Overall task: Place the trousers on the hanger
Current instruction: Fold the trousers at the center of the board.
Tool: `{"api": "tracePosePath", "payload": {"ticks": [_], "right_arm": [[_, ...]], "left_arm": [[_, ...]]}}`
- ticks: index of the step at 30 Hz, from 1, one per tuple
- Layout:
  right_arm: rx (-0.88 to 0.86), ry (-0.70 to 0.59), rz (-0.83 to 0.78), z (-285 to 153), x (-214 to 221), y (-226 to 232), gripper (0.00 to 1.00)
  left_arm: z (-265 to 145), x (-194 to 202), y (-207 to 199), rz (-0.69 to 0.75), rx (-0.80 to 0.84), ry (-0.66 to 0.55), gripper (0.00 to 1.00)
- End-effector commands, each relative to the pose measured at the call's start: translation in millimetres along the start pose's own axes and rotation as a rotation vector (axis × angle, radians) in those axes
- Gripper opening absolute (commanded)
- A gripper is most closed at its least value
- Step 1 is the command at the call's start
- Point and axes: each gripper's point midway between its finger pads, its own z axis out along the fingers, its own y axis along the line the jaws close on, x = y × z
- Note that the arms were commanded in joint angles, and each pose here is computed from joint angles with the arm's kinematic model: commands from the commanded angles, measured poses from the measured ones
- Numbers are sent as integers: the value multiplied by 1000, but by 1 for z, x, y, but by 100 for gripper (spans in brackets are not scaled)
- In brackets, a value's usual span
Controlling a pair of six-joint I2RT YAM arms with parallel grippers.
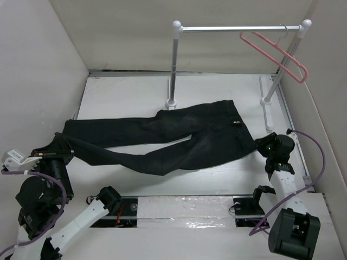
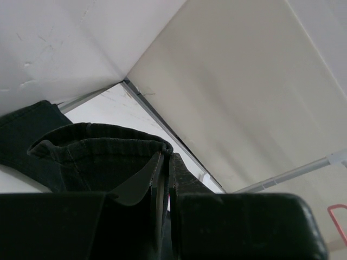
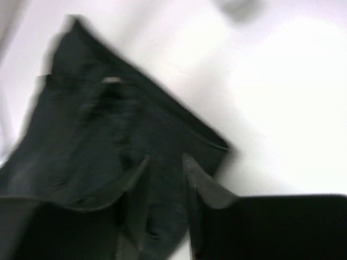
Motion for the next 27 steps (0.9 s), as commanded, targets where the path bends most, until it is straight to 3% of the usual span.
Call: {"api": "tracePosePath", "payload": {"ticks": [1, 2, 3, 5, 9, 14, 17, 18, 19, 21, 25, 27], "right_arm": [[124, 35, -13, -5, 8, -31, 41], [139, 37, -15, -5, 8, -33, 47], [164, 63, -23, -5, 12, -38, 60], [189, 119, -23, -2, 20, -44, 71], [136, 199, -9, 9, 33, -38, 71], [156, 250, 20, 19, 40, -44, 56], [148, 183, 62, 25, 26, -42, 26], [137, 154, 75, 24, 18, -37, 9], [148, 129, 82, 23, 11, -37, 2], [194, 107, 83, 13, 2, -42, 0], [279, -188, 55, -22, -79, -40, 0], [335, -262, 68, -38, -104, -48, 0]], "left_arm": [[1, -1, -28, -11, 90, -1, 0], [0, 1, -32, -9, 113, 8, 0], [-1, 2, -34, -10, 125, 12, 0], [-2, 1, -34, -11, 135, 4, 0], [-4, -3, -31, -28, 142, -5, 0], [-5, -7, -26, -38, 135, -17, 0], [-5, -8, -23, -34, 126, -22, 0], [-5, -7, -23, -33, 124, -21, 0], [-5, -5, -23, -28, 123, -18, 0], [-3, -3, -25, -19, 123, -15, 0], [-1, 0, -29, -9, 118, -6, 0], [0, 0, -28, 1, 105, -12, 0]]}}
